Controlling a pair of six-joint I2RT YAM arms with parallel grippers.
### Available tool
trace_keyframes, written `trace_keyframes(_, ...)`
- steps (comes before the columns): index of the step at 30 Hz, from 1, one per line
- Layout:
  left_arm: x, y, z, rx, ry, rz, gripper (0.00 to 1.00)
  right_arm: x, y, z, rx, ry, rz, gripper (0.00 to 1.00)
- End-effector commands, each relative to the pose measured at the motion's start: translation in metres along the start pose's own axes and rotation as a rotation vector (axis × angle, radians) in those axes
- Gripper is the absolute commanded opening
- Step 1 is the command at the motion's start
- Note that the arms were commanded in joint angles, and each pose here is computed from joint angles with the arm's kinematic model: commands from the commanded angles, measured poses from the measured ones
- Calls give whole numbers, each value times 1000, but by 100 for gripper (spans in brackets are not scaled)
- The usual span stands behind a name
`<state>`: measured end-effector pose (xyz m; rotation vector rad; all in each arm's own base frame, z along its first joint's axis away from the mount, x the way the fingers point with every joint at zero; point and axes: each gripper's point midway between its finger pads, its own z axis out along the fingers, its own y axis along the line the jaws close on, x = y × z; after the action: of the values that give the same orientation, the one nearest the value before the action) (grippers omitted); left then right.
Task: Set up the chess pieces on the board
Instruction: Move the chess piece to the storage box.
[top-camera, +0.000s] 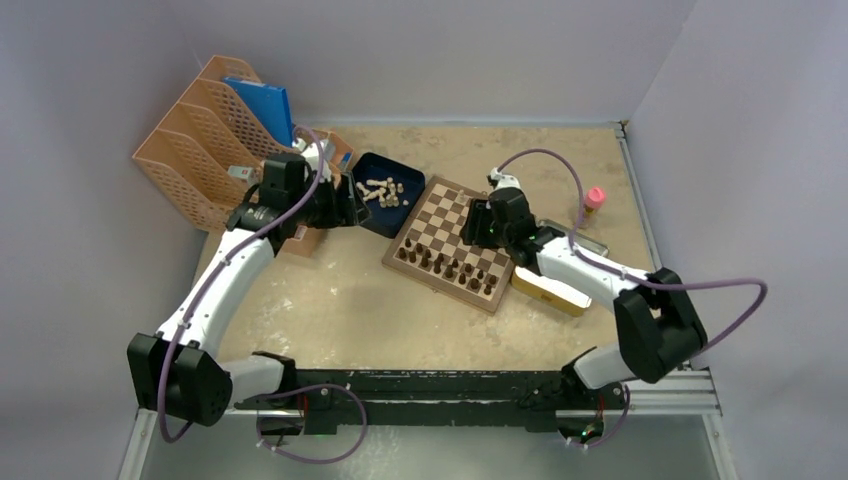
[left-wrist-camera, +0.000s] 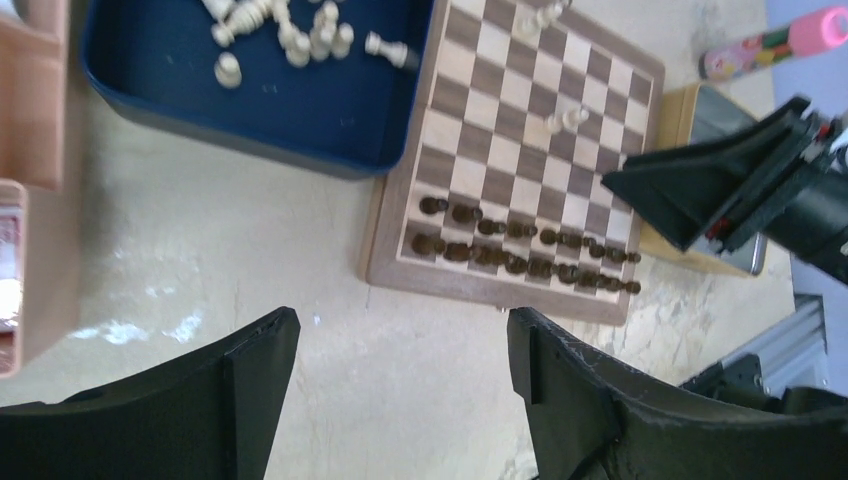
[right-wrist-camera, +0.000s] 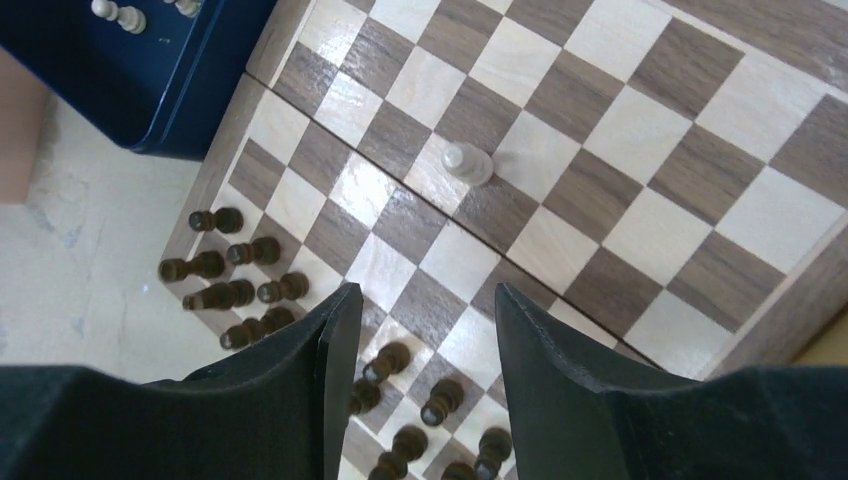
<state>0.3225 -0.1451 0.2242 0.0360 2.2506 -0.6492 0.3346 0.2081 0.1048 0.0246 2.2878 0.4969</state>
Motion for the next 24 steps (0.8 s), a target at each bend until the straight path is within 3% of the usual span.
trace_keyframes(1,11,-9,0,97,39,5,76,-41,13,13,6,-111,-17,54)
trace_keyframes(15,52,-10,-12,148,93,2,77,-35,-1,64,148,-59,-70,42)
trace_keyframes(24,75,-2,-17,137,101,4,77,-39,-12,68,244,-58,-88,21)
